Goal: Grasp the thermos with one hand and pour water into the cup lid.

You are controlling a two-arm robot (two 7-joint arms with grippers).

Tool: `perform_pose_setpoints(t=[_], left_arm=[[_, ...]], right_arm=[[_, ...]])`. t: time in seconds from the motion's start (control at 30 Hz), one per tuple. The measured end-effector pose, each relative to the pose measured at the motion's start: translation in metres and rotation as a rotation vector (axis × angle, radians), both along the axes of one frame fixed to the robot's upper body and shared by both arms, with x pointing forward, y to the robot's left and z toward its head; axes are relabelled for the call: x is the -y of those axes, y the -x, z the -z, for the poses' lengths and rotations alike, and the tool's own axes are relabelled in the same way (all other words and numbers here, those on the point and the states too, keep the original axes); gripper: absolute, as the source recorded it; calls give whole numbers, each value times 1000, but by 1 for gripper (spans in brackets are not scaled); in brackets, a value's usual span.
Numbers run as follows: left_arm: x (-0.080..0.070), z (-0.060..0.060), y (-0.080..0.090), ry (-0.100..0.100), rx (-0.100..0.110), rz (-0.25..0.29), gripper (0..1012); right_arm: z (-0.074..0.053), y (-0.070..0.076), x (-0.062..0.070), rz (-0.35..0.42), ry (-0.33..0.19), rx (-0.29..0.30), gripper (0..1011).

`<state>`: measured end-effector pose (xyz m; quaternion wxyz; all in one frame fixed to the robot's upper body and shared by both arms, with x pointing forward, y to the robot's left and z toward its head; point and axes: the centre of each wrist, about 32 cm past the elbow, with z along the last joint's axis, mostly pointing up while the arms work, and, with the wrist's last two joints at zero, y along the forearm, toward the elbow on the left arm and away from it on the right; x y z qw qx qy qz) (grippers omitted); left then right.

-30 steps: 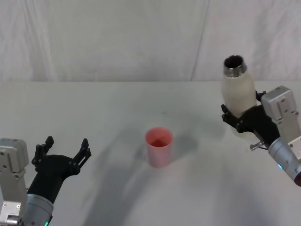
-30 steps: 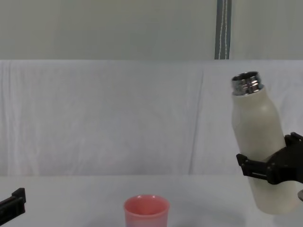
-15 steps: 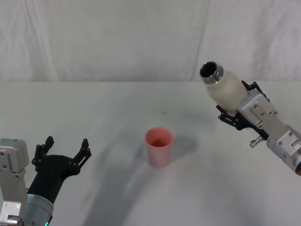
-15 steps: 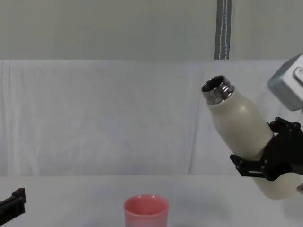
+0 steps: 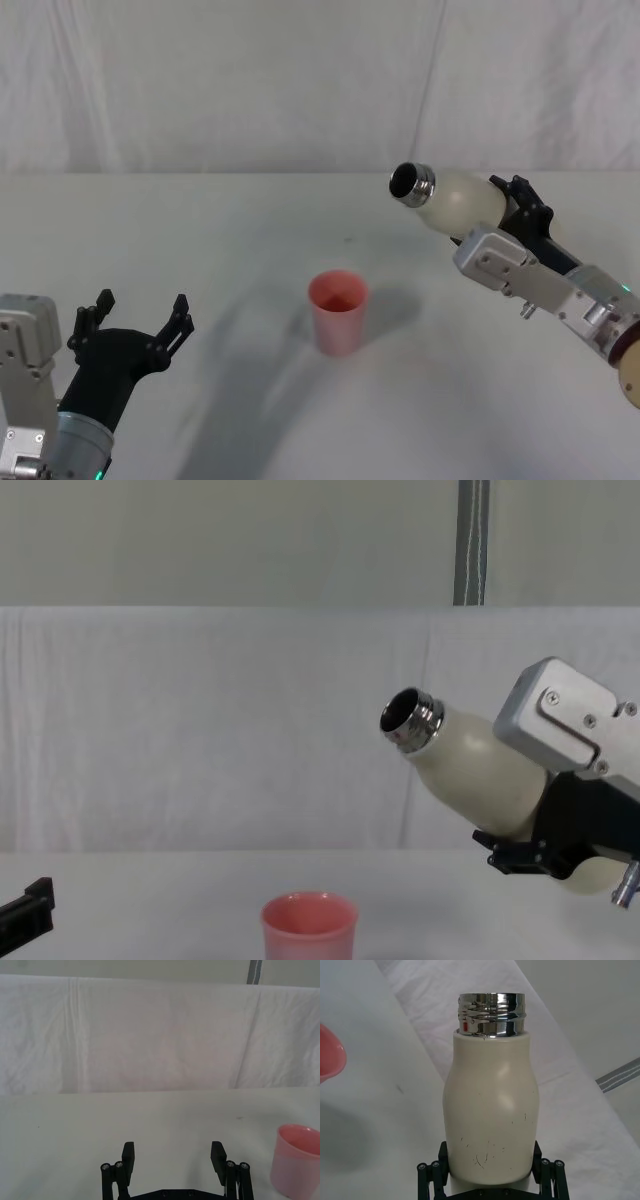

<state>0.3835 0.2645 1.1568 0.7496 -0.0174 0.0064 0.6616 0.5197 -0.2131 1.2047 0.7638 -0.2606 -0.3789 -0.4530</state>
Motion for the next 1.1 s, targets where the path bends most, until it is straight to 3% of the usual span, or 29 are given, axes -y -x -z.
perform_pose_setpoints(t=[0.27, 0.73, 1.1], left_arm=[[0, 0, 0, 0, 0, 0, 1001], [0, 0, 0, 0, 0, 0, 1001], [0, 0, 0, 0, 0, 0, 1001]], right_arm=[[10, -3, -7, -6, 28, 8, 950], [21, -2, -18, -37, 187, 47, 950], [28, -1, -21, -47, 236, 55, 950]])
